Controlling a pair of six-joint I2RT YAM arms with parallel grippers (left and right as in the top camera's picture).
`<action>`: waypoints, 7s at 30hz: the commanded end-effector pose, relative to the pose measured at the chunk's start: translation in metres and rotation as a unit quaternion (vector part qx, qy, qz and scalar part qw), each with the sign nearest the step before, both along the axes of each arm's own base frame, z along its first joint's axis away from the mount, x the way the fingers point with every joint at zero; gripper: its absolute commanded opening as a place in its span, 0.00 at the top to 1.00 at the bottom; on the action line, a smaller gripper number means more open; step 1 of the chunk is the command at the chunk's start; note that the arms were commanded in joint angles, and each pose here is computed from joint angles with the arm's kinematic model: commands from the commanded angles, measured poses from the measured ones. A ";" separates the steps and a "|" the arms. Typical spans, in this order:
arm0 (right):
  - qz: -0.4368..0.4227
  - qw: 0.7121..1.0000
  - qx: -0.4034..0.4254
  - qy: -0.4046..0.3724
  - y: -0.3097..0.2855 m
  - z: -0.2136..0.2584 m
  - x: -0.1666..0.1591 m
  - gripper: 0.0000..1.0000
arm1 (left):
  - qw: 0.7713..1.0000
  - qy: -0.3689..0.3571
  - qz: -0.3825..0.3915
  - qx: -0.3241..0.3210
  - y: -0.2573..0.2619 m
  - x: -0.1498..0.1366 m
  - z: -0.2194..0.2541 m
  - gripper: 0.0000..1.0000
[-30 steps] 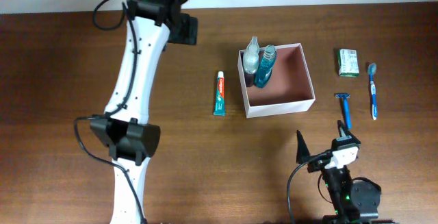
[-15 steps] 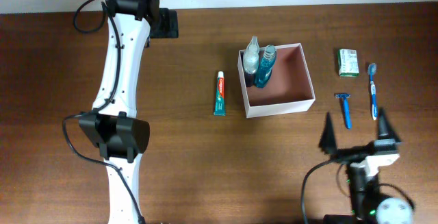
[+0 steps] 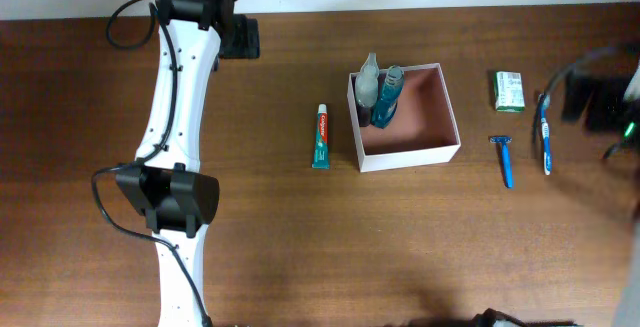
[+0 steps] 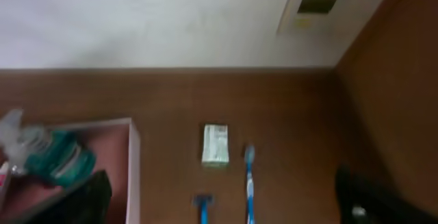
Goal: Pack container
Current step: 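Reach the right gripper to the green soap bar box and grasp it, then carry the soap bar box with the right gripper and drop it into the box, then move the right gripper over the blue razor and lower onto it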
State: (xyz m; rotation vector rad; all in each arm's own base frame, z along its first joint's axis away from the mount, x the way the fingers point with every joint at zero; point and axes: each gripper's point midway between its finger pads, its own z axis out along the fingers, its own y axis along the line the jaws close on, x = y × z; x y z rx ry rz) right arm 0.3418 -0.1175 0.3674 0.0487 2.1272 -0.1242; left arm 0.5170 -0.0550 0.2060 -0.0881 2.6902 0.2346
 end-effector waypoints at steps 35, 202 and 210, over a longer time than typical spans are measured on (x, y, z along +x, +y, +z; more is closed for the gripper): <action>-0.002 0.947 0.047 0.316 -0.026 -0.266 0.169 0.01 | 1.000 0.002 0.015 0.021 0.010 0.001 -0.003 0.01; -0.009 0.905 0.249 0.343 0.015 -0.167 0.124 0.01 | 0.999 -0.003 0.018 0.028 0.012 0.002 -0.002 0.01; -0.032 0.892 0.250 0.376 0.007 -0.179 0.106 0.01 | 0.999 -0.003 0.018 0.028 0.012 0.002 -0.002 0.01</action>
